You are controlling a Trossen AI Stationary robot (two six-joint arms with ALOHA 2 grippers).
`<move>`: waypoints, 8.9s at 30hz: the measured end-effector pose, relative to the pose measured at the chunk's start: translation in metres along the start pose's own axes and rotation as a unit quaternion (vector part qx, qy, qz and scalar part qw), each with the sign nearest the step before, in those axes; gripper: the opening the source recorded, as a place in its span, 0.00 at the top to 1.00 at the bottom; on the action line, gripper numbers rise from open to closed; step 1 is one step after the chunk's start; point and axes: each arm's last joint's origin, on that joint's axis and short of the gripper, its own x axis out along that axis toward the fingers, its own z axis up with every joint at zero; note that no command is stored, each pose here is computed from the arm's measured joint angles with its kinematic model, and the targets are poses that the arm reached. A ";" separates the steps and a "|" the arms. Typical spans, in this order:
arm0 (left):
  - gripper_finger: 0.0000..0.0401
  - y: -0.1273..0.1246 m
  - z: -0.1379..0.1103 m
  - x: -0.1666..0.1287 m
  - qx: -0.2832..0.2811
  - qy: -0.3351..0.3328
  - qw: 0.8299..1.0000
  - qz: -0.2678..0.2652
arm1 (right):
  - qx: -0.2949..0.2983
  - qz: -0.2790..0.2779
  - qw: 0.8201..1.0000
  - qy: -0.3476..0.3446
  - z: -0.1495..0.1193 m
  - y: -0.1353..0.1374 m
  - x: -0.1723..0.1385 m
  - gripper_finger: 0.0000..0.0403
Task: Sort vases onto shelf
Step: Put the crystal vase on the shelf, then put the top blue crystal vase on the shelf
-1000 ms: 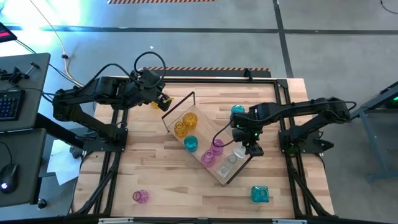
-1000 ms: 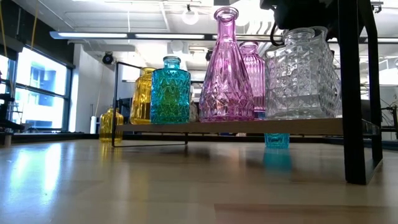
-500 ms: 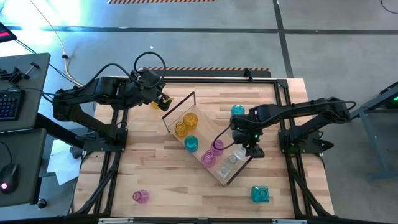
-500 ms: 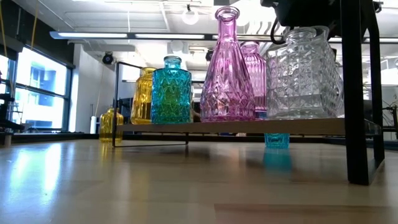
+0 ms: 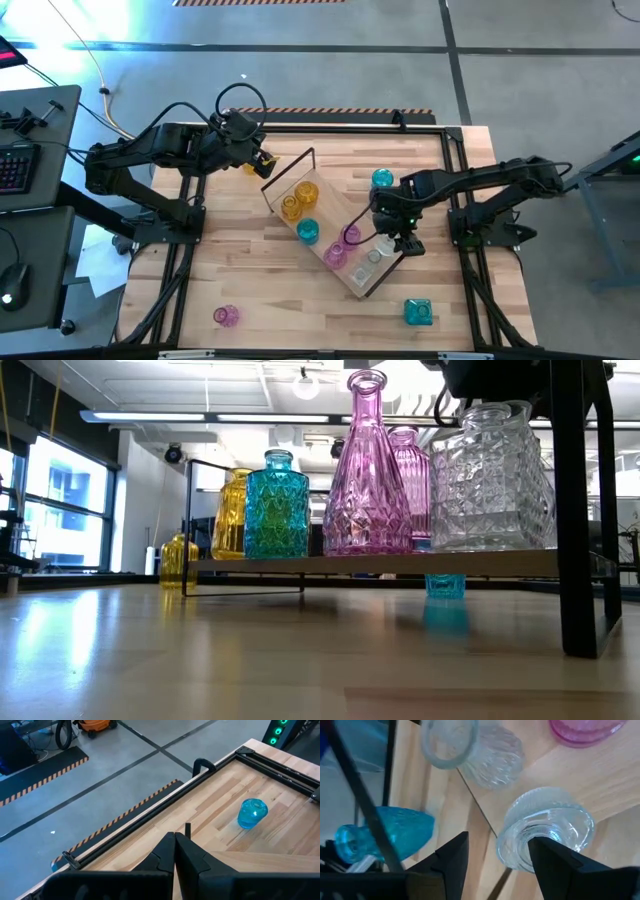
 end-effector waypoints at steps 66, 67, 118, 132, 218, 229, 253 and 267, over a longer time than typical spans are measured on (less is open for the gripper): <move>1.00 0.000 0.000 0.000 -0.004 0.003 1.000 -0.005 | 0.188 -0.032 0.976 0.107 -0.001 -0.085 0.006 1.00; 1.00 0.000 0.000 0.000 -0.004 0.003 1.000 -0.005 | 0.191 -0.023 0.975 0.108 -0.002 -0.084 0.006 1.00; 1.00 -0.003 -0.002 -0.003 0.009 0.002 1.000 -0.013 | 0.224 0.032 0.965 0.131 -0.002 -0.068 0.011 1.00; 1.00 -0.004 -0.002 -0.003 0.005 0.003 1.000 -0.015 | 0.225 0.070 0.963 0.130 0.003 -0.054 0.017 1.00; 1.00 -0.006 -0.002 -0.006 0.021 -0.007 1.000 -0.012 | 0.252 -0.192 0.946 -0.066 -0.005 -0.121 -0.068 0.89; 1.00 0.015 -0.014 -0.037 0.044 -0.040 0.998 0.027 | 0.285 -0.206 0.929 -0.112 -0.020 -0.149 -0.087 0.52; 1.00 0.028 -0.025 -0.049 0.014 -0.036 0.998 0.049 | 0.331 -0.201 0.922 -0.030 -0.022 -0.180 -0.056 0.49; 1.00 0.026 -0.025 -0.048 0.020 -0.035 0.998 0.050 | 0.340 -0.184 0.922 -0.001 -0.019 -0.194 -0.038 0.49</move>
